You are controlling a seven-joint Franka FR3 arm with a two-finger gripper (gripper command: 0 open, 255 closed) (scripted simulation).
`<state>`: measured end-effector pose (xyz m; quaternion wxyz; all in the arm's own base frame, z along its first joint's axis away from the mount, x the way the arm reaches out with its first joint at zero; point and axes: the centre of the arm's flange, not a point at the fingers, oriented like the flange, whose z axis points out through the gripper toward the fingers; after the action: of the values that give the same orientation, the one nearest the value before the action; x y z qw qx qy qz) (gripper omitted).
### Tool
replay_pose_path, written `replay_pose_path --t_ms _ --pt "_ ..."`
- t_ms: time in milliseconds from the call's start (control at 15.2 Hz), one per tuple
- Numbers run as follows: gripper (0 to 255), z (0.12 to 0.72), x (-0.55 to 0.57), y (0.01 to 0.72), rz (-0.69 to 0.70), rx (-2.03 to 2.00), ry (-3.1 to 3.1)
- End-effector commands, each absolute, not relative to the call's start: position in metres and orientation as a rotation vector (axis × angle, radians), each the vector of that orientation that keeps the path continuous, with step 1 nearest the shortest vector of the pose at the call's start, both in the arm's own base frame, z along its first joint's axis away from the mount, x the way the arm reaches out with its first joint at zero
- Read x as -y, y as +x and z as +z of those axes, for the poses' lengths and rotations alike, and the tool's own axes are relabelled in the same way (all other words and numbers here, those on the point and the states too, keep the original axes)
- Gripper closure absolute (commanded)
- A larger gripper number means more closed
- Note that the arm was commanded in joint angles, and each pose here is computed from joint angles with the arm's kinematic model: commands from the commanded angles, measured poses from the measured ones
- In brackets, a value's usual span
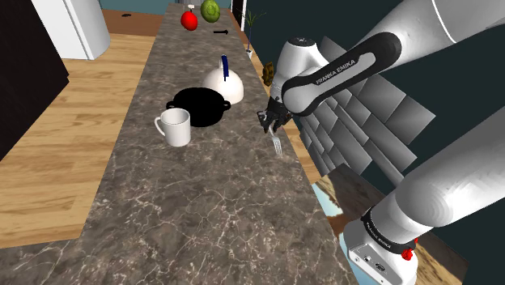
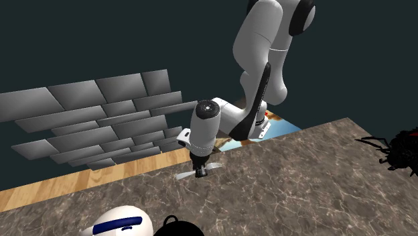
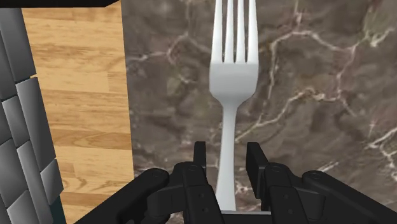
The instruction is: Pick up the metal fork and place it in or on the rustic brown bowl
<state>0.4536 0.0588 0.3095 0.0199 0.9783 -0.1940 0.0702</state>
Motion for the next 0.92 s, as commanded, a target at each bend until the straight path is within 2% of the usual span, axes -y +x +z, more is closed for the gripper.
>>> replay_pose_path --t_ms 0,198,858 --pt "255 0.31 -0.059 0.454 0.218 0.602 3.035" --pt "255 0.31 -0.059 0.454 0.218 0.602 3.035" --pt "255 0.362 -0.059 0.454 0.218 0.602 3.035"
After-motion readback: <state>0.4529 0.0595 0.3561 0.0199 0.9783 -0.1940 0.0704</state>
